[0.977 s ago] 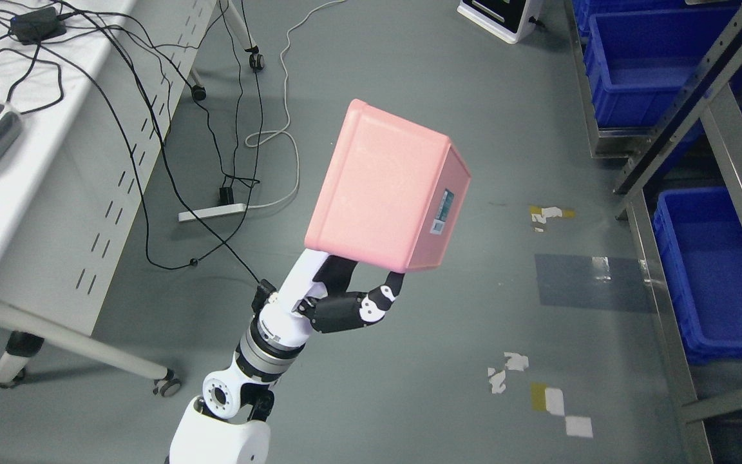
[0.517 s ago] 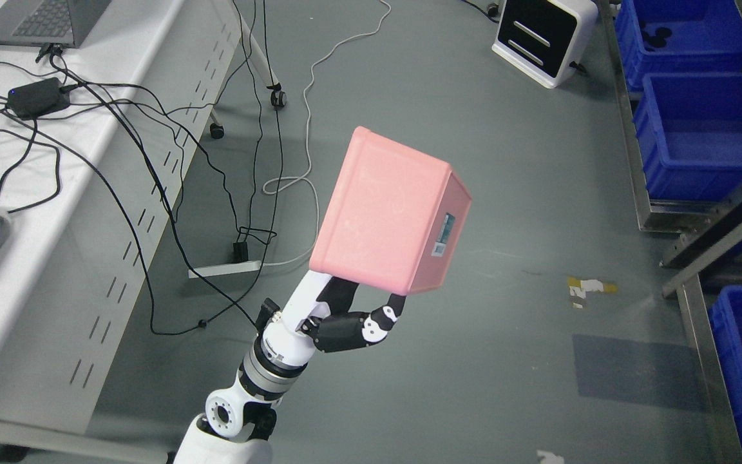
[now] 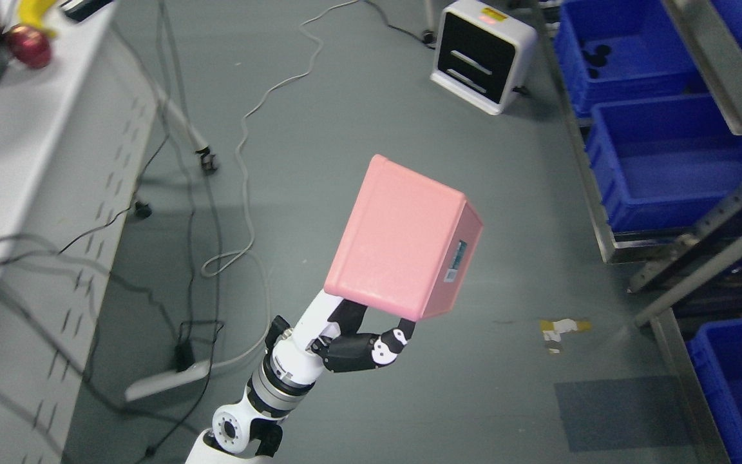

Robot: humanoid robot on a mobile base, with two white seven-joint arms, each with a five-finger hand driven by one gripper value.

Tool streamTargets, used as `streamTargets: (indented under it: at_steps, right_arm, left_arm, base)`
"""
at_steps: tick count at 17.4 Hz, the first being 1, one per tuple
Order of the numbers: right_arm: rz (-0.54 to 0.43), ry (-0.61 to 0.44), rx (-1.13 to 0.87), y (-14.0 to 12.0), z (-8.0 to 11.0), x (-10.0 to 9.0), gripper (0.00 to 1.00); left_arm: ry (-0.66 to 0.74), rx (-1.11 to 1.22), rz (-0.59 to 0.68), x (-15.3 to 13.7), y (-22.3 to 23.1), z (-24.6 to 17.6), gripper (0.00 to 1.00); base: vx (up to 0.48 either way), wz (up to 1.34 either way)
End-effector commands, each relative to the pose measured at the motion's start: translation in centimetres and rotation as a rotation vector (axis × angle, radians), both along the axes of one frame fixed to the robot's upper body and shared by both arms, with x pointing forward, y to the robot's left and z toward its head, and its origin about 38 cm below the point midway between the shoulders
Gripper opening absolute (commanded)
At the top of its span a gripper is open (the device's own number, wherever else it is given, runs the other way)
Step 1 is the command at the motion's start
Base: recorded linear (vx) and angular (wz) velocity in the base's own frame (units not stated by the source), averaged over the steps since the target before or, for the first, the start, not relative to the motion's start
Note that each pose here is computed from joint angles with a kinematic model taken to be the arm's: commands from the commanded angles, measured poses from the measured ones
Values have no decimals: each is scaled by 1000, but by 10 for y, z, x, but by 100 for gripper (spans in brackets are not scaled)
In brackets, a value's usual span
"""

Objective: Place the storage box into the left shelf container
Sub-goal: 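Lift the pink box with the left hand while the robot turns, then lower the pink box into the blue bin on the rack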

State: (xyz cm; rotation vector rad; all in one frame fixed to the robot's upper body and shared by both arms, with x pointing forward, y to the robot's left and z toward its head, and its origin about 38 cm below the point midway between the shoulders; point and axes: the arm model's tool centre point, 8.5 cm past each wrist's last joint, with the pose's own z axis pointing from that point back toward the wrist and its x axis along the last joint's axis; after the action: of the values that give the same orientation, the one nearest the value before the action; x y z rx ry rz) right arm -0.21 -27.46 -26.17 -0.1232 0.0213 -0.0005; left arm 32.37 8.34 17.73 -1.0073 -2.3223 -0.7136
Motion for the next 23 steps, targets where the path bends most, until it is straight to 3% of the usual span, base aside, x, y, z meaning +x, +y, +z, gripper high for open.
streamTargets:
  at_steps: [1, 6, 8, 13, 16, 23]
  right_arm:
    - [-2, -8, -25, -12, 1, 0, 100]
    - [-2, -8, -25, -12, 1, 0, 100]
    - [-2, -8, -25, -12, 1, 0, 100]
    - [-2, -8, -25, -12, 1, 0, 100]
    - [-2, -8, -25, -12, 1, 0, 100]
    - [-2, -8, -25, -12, 1, 0, 100]
  left_arm:
    - [73, 55, -110, -31, -25, -33, 1]
    - [193, 169, -147, -74, -28, -90, 1]
    - [204, 223, -98, -69, -17, -100, 1]
    - [185, 494, 166, 1, 76, -116, 1]
    - [71, 707, 333, 58, 146, -80, 1]
    - [-105, 1080, 364, 149, 144, 7, 1]
  base:
    - [511, -1026]
    - [409, -1198]
    - [320, -1286]
    - [238, -1261]
    - [192, -1004]
    - [113, -882]
